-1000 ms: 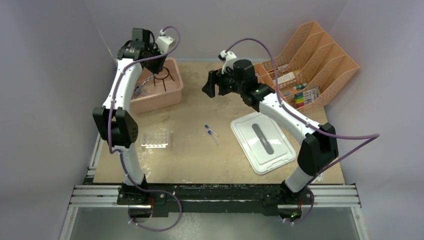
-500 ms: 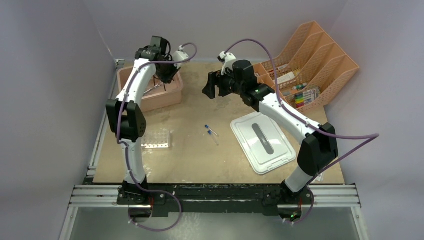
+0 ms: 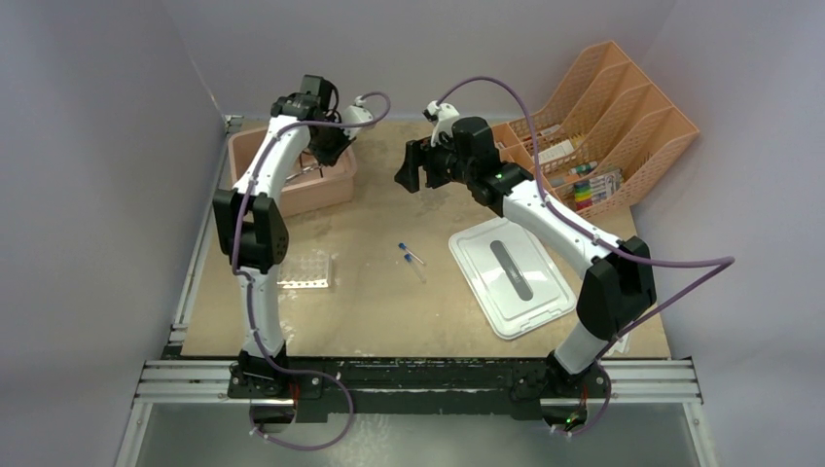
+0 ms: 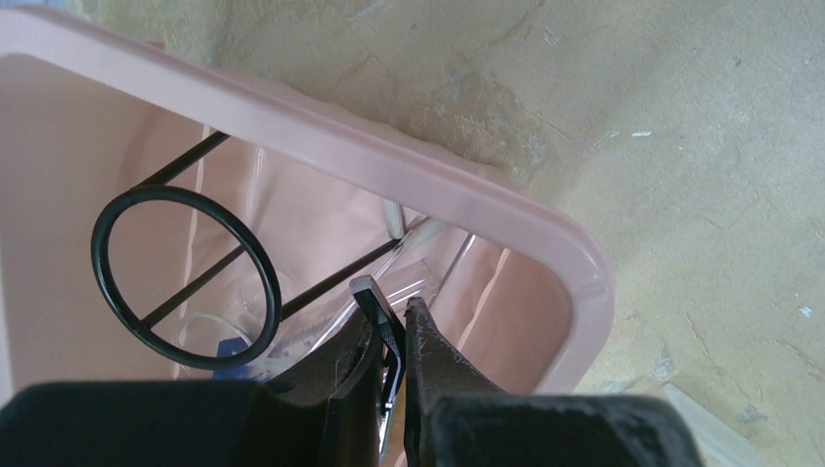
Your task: Organize the chemistry lab equipment
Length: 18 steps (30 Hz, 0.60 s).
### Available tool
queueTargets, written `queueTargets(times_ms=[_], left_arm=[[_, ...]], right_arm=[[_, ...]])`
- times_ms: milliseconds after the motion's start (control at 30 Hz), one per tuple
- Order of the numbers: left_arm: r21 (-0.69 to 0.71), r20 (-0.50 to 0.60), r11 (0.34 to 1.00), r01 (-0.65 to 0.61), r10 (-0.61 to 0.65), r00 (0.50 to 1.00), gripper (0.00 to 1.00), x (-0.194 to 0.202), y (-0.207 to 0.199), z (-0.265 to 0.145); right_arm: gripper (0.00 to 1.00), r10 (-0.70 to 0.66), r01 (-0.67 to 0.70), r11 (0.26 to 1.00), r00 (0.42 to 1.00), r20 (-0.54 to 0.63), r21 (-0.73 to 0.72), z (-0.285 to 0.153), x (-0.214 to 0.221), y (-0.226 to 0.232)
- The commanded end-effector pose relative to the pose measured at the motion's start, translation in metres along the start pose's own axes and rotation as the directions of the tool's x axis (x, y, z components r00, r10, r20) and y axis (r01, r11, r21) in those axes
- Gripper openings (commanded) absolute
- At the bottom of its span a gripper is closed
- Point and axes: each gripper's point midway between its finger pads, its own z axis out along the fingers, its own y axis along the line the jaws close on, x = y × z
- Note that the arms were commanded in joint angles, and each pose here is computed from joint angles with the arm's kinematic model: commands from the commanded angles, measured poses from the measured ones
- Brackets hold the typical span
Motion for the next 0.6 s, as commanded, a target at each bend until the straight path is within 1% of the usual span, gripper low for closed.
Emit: queueTargets(times_ms=[0,167,367,467,567], left_arm=[[0.006,0.036,0.999,-0.052,0.052,0.998,0.0,-0.009,0.002,0.006],[0.032,0.02,0.999,-0.032,0.031,0.999,0.0,-0.003,-0.004,0.016],[0.088,0.072,0.996,0.017,-0.024,0.997,0.04,-0.009,-0.007,0.018],[0.087,0.058,0.996,0.028,-0.033,0.998,0.05,-0.005,-0.005,0.024],[0.078,0.04,0.996,0.048,-0.052,0.998,0.1,-0.001,-0.004,0.029]], right_arm=[[0.82,-0.019,0.021,0.999,0.999,0.048,-0.031,-0.006,-0.022,0.008],[0.82,-0.019,0.02,0.999,0.999,0.046,-0.031,-0.006,-0.021,0.009],[0.81,-0.02,0.022,0.999,0.999,0.046,-0.048,-0.006,-0.02,0.01],[0.81,-0.02,0.022,0.999,0.999,0.044,-0.046,-0.006,-0.02,0.009],[0.81,-0.019,0.021,0.999,0.999,0.041,-0.047,-0.006,-0.018,0.009]])
